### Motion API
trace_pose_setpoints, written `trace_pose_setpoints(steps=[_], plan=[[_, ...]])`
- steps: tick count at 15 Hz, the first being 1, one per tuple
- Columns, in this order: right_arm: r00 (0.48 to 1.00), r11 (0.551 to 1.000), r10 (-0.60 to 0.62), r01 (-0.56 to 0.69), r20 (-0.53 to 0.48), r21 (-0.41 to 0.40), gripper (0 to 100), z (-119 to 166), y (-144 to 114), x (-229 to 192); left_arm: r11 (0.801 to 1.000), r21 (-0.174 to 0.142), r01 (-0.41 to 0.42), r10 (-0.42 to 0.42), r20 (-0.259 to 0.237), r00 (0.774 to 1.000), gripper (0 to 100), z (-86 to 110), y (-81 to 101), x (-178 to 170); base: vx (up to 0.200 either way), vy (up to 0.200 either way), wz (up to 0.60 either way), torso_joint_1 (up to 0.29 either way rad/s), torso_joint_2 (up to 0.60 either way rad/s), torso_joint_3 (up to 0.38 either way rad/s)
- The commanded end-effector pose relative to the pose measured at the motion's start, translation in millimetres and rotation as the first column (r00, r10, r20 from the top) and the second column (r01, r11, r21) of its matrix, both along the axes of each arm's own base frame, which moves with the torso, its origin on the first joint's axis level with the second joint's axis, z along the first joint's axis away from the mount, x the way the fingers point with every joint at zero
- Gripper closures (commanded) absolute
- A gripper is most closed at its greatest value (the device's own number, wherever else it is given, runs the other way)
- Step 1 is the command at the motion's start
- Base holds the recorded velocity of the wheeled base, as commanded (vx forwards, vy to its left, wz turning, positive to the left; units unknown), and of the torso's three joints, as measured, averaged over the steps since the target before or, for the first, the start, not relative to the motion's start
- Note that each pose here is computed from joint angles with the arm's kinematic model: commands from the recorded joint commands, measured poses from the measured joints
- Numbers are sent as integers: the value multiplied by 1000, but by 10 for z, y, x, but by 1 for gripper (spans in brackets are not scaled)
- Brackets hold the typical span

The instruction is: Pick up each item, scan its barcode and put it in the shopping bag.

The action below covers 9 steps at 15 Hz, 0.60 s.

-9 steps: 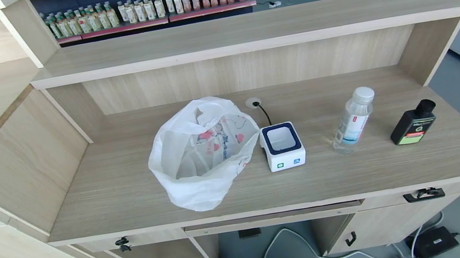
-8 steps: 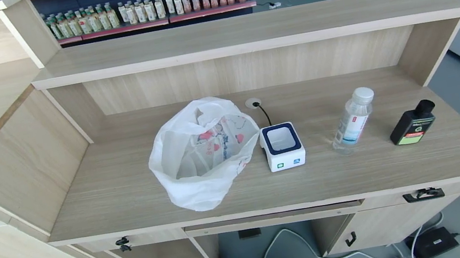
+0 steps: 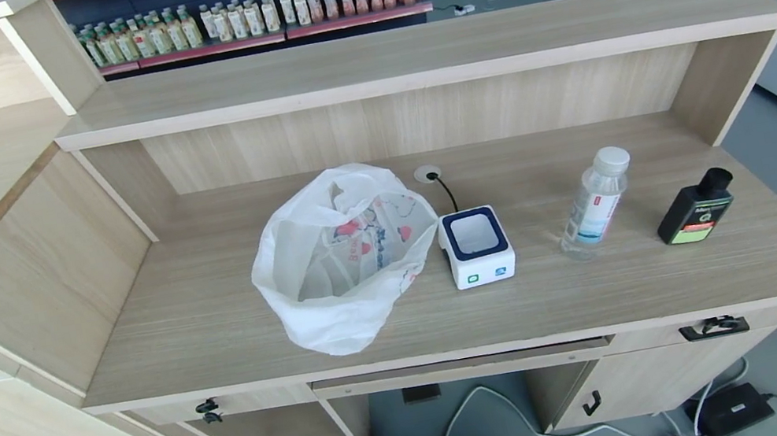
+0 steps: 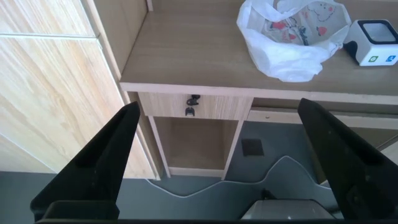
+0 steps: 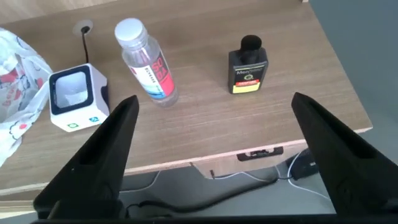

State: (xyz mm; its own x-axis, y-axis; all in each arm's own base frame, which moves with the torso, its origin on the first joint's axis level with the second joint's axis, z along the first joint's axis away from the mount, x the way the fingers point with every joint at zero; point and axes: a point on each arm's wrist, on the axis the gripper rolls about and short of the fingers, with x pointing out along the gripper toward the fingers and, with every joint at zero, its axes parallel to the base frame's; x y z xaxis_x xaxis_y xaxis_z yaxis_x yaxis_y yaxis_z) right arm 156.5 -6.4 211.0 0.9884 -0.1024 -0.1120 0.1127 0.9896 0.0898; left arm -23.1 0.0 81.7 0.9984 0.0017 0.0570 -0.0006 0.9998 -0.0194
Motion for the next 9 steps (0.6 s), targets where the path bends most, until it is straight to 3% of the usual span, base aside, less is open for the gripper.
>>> trace_pose_setpoints(steps=[1,5,9], plan=[[995,998,53,-55,-89,-20,0,-352,108,813,1000,-1,0,0,1,1000,0,0,0,0,0,0,0,0,0,0],[980,995,73,-84,-184,-51,0,-668,155,977,1000,-1,0,0,0,1000,0,-1,0,0,0,0,0,0,0,0],[982,989,131,-140,-134,-57,0,-794,333,1147,1000,-1,0,0,0,1000,0,-1,0,0,0,0,0,0,0,0]])
